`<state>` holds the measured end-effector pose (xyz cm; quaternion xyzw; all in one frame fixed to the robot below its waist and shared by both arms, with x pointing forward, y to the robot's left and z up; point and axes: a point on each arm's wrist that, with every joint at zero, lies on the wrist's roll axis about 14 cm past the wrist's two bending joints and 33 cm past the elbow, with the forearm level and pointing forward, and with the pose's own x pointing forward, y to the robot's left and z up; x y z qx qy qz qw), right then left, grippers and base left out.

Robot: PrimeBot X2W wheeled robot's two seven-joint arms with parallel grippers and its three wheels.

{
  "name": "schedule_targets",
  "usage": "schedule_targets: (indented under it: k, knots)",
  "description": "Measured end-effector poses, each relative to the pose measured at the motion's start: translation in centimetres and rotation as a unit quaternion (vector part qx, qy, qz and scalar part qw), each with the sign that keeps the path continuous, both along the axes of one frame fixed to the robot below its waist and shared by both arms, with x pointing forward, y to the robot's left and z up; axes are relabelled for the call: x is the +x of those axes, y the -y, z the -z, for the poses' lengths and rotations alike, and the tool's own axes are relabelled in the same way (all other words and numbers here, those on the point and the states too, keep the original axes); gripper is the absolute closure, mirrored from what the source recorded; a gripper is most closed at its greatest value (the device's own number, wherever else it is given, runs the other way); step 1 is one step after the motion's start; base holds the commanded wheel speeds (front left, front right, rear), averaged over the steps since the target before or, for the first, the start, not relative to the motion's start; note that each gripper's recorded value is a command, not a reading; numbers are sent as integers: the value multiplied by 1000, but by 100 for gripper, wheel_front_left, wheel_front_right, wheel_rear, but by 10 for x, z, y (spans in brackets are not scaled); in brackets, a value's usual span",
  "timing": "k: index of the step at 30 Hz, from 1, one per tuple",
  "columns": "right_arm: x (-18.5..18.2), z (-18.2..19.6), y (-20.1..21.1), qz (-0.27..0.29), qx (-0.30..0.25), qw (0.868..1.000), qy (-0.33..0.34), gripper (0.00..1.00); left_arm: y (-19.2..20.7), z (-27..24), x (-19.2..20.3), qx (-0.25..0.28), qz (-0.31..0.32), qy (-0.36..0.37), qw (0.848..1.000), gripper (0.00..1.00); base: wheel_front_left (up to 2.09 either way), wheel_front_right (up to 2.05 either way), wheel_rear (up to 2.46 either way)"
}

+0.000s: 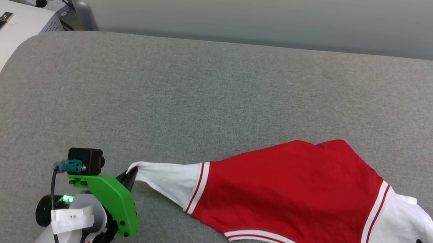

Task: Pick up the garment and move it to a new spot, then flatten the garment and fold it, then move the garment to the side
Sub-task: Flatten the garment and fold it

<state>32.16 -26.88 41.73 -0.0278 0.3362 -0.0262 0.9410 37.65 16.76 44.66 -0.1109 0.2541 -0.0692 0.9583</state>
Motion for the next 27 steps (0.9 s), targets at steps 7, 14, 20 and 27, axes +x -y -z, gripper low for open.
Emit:
schedule_targets:
  k: [7, 14, 20, 27]
  knots:
    - [-4, 16, 7, 8, -9, 998, -54, 0, 8, -7, -8, -14, 15, -11, 1000, 100, 0, 0, 0]
    - [1, 35, 12, 10, -18, 995, -94, 0, 12, -7, -7, -17, 19, -15, 1000, 100, 0, 0, 0]
    - [2, 49, 14, 13, -18, 993, -117, 0, 11, -2, -8, -15, 21, -25, 999, 100, 0, 0, 0]
    - [-7, 62, 6, 9, 0, 990, -141, 100, 9, -3, -9, -10, 21, -27, 999, 100, 0, 0, 0]
